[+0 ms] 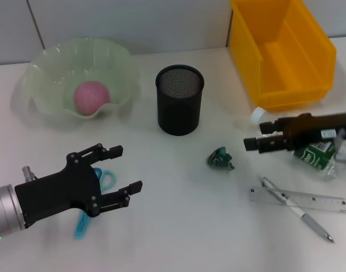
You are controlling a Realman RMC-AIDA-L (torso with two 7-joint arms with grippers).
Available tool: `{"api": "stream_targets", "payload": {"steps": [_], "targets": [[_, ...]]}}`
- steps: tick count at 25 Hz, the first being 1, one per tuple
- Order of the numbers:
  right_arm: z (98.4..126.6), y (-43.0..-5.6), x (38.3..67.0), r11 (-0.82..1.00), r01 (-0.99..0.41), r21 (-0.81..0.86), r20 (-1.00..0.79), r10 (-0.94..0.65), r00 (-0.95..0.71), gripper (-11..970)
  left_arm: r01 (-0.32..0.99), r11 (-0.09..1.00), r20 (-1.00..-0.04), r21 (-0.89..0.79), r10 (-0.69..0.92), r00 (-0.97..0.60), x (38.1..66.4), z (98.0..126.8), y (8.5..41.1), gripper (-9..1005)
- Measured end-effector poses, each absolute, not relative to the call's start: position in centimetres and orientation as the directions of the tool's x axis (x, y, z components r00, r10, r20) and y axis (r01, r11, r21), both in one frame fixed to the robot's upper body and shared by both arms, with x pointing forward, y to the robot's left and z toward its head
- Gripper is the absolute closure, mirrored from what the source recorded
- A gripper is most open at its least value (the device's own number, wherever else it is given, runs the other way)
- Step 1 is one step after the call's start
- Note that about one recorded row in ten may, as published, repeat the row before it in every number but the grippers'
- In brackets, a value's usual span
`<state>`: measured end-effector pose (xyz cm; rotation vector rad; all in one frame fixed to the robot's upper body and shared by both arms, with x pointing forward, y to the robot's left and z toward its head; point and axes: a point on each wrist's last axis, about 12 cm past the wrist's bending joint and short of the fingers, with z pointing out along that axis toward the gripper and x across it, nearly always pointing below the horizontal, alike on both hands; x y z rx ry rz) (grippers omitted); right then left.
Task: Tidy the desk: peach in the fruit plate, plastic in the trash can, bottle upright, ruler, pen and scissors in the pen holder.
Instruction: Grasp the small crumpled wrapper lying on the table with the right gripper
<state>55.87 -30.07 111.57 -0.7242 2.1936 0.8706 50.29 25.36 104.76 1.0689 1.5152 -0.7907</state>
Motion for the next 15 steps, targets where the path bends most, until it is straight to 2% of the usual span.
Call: {"api": "stream_targets", "payload": {"steps": [5, 9, 15], "targets": [[116.5, -27.3, 58.3, 0.703, -0.65, 0.289, -0.568, -0.42, -0.707, 197, 0.924, 0.377, -0.976, 0.057, 0.216, -0.028, 50.3, 104.8, 25.3, 201], [118.6, -25.1, 60.1, 0.722, -0.644, 0.252, -0.467, -0.492, -0.735, 199, 0.924, 0.377, -0.976, 0.057, 0.216, -0.028, 50.3, 104.8, 25.3, 202], [119.8, -22.9, 61.8, 0.739, -0.646, 0.193, -0.392, -0.545, -0.741, 201, 0.925, 0.374, -0.975, 0.069, 0.221, -0.016, 50.3, 104.7, 25.4, 203]]}}
